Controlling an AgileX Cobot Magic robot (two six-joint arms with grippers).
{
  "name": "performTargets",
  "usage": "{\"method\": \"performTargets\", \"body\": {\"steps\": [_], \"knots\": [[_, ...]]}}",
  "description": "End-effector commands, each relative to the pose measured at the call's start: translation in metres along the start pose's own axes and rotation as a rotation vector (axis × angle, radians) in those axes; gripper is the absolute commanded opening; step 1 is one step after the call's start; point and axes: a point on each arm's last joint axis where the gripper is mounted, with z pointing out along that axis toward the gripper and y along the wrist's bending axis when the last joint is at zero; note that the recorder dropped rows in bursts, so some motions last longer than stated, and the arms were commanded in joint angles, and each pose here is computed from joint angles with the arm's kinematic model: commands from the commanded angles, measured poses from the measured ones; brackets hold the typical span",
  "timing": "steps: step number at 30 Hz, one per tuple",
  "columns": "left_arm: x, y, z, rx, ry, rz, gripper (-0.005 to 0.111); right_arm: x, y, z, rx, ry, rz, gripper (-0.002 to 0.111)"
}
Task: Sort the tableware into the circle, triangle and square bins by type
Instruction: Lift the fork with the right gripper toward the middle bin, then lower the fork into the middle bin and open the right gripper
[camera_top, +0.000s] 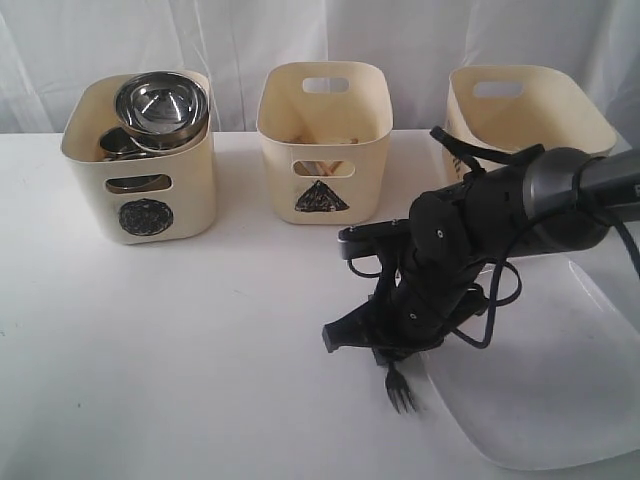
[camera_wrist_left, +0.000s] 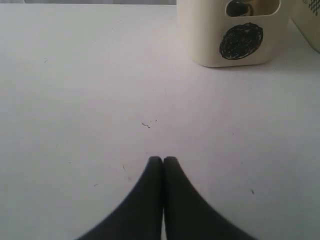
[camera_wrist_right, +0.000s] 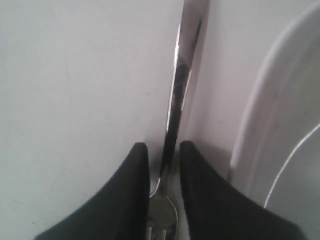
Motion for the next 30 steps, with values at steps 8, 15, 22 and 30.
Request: {"method": "performTargets", "body": {"steps": [8, 15, 22, 30], "knots": [[0.001, 0.0, 0.0, -0.001, -0.004, -0.012, 0.0, -0.001, 0.001, -0.032, -0.036, -0.072, -0.031, 0.0], [0.001, 0.0, 0.0, -0.001, -0.004, -0.012, 0.0, 0.008, 0.006, -0.071, -0.126, -0.201, -0.038, 0.0], [0.001, 0.0, 0.0, -0.001, -0.004, -0.012, 0.0, -0.005, 0.007, -0.116, -0.15, -0.517, -0.041, 0.0], [0.001, 0.0, 0.0, -0.001, -0.004, -0.012, 0.0, -0.042, 0.01, -0.151, -0.141, -0.859, -0.092, 0.0]]}}
